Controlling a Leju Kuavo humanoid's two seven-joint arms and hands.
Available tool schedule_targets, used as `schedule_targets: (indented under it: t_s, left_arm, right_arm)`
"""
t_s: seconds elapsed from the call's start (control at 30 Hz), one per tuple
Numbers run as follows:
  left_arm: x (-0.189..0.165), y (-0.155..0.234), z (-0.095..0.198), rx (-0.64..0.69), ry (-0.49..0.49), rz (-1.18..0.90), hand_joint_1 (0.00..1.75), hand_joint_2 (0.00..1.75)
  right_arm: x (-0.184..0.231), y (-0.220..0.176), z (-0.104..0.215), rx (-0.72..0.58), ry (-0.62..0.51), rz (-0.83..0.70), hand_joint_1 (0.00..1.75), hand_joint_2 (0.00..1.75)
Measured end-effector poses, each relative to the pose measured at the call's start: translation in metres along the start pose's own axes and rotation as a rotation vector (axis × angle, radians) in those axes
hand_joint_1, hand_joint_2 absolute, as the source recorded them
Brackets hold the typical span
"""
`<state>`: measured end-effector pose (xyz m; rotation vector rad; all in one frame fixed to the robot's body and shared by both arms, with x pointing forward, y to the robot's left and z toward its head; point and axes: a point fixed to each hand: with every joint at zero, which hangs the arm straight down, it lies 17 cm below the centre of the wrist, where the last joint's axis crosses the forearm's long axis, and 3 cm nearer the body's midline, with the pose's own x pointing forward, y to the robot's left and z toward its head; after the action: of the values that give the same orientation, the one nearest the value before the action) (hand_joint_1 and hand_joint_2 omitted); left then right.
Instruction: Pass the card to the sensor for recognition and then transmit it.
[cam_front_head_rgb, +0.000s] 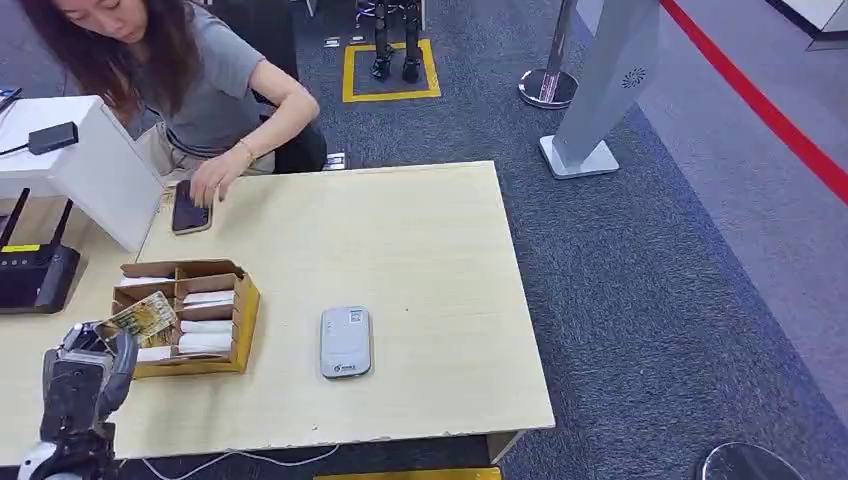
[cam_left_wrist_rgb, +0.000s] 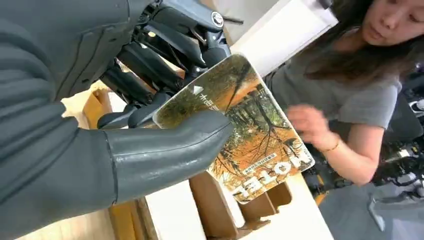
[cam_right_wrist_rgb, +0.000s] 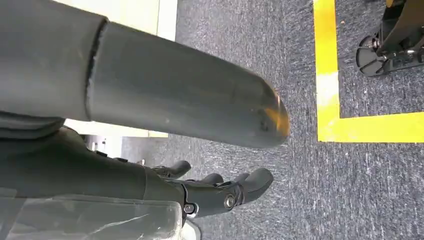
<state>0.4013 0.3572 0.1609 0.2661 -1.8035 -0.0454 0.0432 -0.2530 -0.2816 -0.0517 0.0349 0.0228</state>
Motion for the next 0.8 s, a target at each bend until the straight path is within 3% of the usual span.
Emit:
schedule_targets:
  t_s: [0.27,0.5,0.8]
  left_arm:
    - [0.017,-0.032,-0.014,-0.002,-0.084,-0.325,1.75,1.75]
    - [0.054,-0.059,-0.014,0.069,-0.321,-0.917,1.75,1.75]
    - [0.071,-0.103,-0.006,0.024,-0.474,-1.17,1.75,1.75]
  right_arm:
    - [0.0,0.001,0.0,0.003,-0.001,0.001,0.0,0.0]
    - [0.002,0.001,0.0,-0.002,-0.011,0.038,0.0,0.0]
    - [0.005,0.003,0.001,0.006,-0.021,0.084,0.0,0.0]
